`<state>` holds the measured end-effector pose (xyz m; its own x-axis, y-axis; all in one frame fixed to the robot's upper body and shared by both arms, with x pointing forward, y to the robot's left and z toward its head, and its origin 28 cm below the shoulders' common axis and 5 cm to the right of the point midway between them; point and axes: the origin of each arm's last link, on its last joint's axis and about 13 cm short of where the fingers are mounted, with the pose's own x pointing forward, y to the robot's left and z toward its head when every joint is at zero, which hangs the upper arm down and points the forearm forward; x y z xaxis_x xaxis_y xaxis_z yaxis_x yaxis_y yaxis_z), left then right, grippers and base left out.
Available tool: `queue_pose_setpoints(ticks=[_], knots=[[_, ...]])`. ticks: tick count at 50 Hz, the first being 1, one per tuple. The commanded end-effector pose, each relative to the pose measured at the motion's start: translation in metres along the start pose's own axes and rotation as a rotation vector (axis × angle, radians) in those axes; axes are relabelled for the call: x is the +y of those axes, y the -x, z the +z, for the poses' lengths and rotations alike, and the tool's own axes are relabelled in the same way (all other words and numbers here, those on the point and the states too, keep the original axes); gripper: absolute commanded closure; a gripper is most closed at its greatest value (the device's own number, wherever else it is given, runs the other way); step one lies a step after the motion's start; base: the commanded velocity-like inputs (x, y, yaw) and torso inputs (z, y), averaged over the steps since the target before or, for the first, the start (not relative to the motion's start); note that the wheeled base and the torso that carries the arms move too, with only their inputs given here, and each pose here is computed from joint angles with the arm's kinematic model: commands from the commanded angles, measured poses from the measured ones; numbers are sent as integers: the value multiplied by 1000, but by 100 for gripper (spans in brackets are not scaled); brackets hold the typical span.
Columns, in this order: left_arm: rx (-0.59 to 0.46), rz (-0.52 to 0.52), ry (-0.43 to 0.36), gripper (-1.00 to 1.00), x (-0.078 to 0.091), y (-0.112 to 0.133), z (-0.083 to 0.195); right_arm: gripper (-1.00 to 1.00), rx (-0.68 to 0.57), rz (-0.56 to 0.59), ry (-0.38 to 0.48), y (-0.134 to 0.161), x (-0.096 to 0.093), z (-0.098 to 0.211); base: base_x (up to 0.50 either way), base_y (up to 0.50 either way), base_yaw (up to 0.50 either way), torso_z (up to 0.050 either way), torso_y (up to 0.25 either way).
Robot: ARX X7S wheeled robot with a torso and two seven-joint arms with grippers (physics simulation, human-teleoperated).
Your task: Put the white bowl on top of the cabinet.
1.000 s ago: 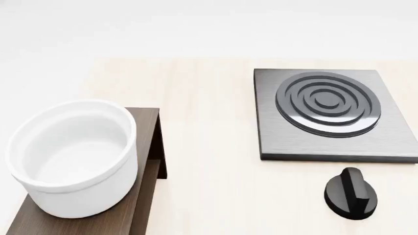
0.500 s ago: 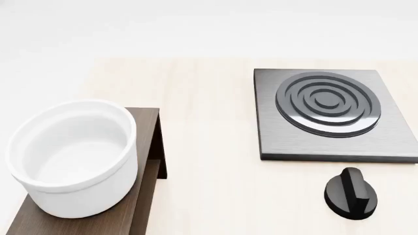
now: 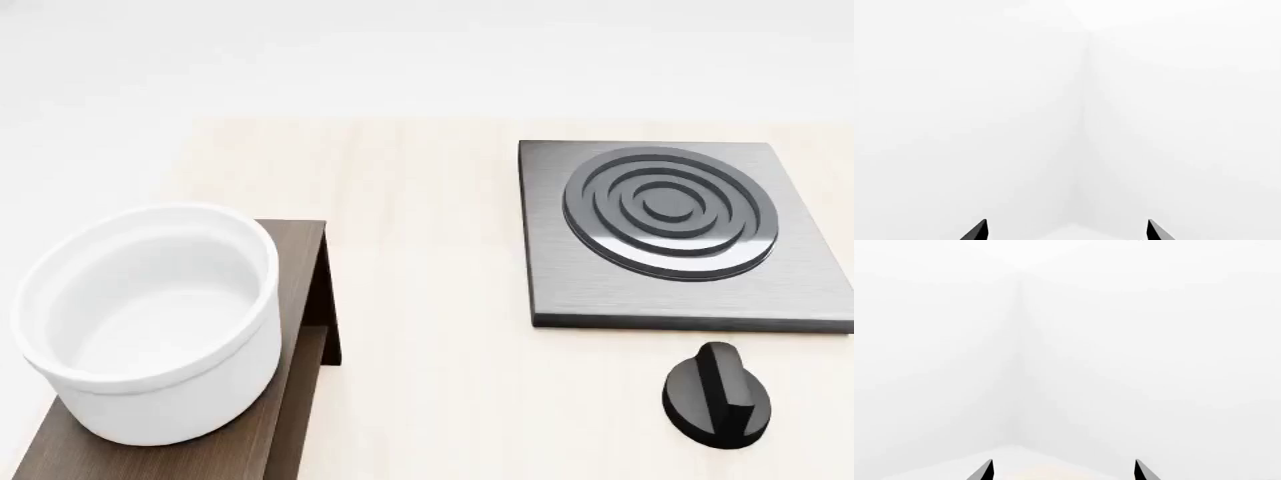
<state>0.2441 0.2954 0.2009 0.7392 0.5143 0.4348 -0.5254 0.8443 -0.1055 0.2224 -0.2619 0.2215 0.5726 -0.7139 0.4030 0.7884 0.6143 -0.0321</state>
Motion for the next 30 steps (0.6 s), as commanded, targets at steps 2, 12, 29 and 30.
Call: queue_pose_setpoints(ticks=[2,12,29,30], knots=[[-14,-2,3,-100,3,3,2,-100,-4,-40,26,-2,-4,-2,0,0,0,0,0],[-23,-7,5,-100,4,4,7,-100,-2,-66,42,-3,-8,-4,0,0,0,0,0],[-33,4,4,-100,8,4,12,-100,-7,-112,35,-4,-20,0,0,0,0,0,0],[-33,4,4,-100,8,4,12,-100,-7,-114,34,-4,-20,1,0,0,0,0,0]])
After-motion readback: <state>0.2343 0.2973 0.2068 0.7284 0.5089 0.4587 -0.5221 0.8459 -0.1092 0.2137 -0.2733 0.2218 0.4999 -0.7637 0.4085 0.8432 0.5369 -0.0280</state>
